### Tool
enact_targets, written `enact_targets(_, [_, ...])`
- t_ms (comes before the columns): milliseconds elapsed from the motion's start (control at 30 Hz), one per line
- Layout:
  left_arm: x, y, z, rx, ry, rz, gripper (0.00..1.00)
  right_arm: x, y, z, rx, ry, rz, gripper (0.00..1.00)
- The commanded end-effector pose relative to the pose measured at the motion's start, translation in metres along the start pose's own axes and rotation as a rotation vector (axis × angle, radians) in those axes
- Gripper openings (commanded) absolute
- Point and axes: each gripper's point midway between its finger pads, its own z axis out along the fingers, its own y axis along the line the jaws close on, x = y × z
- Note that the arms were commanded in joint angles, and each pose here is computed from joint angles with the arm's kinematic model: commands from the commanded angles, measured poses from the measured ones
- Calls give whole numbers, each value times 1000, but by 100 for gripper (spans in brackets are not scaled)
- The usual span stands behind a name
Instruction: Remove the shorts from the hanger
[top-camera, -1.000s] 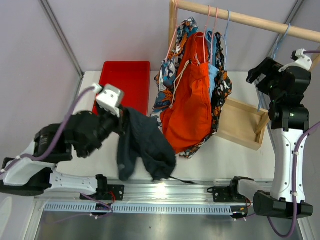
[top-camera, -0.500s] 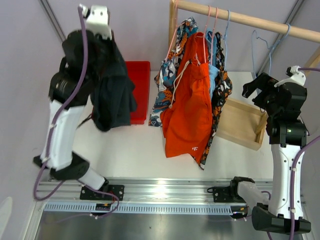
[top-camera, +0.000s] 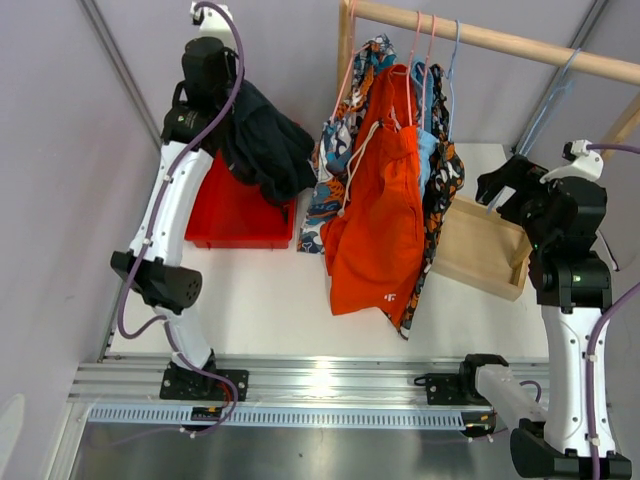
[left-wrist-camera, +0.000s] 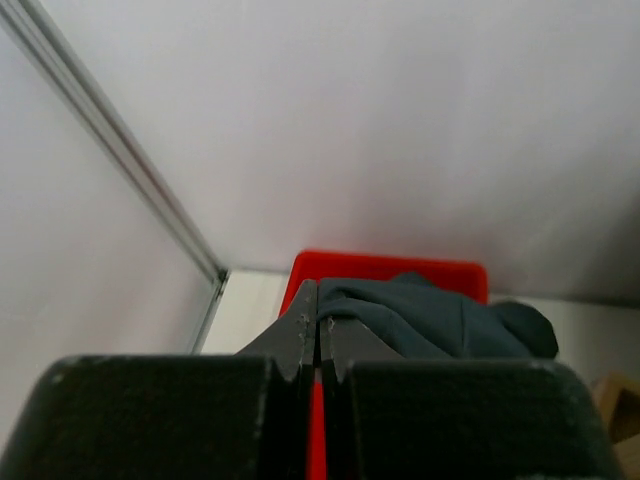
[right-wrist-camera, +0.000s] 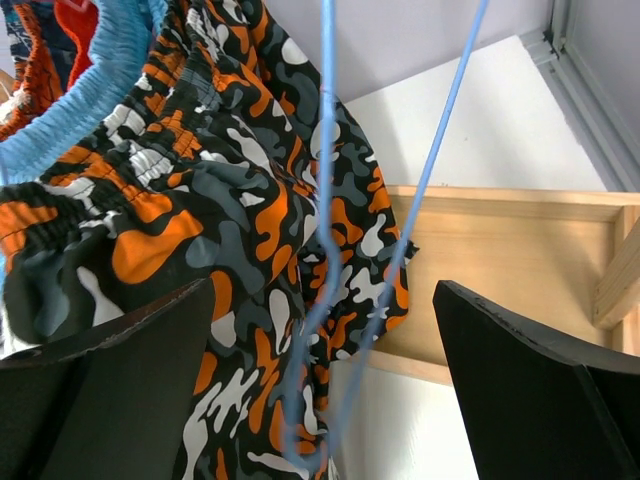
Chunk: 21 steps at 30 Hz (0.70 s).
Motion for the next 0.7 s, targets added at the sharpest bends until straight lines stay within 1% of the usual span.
enact_targets(0, [-15, 26, -3, -56, -81, -80, 0, -13, 0, -6, 10, -49, -21, 99])
enact_targets(67, [-19, 26, -6, -42, -103, -76, 0, -15, 1, -7, 11, -56, -21, 99])
enact_targets(167, [0, 29, -3, -60, -59, -53, 0, -23, 1, -9, 17, -77, -17, 99])
enact_targets(233, [4, 38, -5, -90, -51, -84, 0, -28, 1, -11, 21, -92, -17, 99])
enact_targets(267, [21, 41, 0, -91, -12, -79, 0, -35, 3, -14, 18, -108, -18, 99])
enact_targets(300, [25, 42, 0, -86, -5, -93, 0, -37, 4, -15, 17, -113, -16, 99])
enact_targets(367, [47, 30, 5, -36, 42, -74, 7, -45, 9, -19, 3, -132, -10, 99])
enact_targets(400, [55, 23, 6, -9, 60, -74, 15, -47, 11, -19, -5, -136, -9, 99])
enact_targets(433, [67, 14, 10, 22, 86, -77, 47, -52, 15, -22, -25, -154, -6, 99])
enact_targets(467, [86, 2, 13, 71, 133, -60, 82, -55, 21, -24, -57, -160, -3, 100])
enact_targets(500, [95, -1, 14, 69, 167, -92, 99, -61, 27, -27, -81, -176, 1, 99])
enact_targets(533, [107, -3, 15, 65, 213, -93, 99, -69, 34, -29, -110, -200, 6, 99])
enact_targets(567, [117, -4, 19, 44, 253, -93, 99, -70, 48, -31, -185, -191, 0, 99])
enact_targets(600, [136, -5, 13, 36, 325, -108, 99, -74, 56, -33, -223, -195, 7, 100])
enact_targets(633, [141, -8, 9, 51, 344, -117, 99, -83, 71, -38, -292, -213, 7, 99])
enact_targets(667, [158, -9, -4, 67, 382, -116, 99, -86, 77, -35, -320, -210, 10, 99])
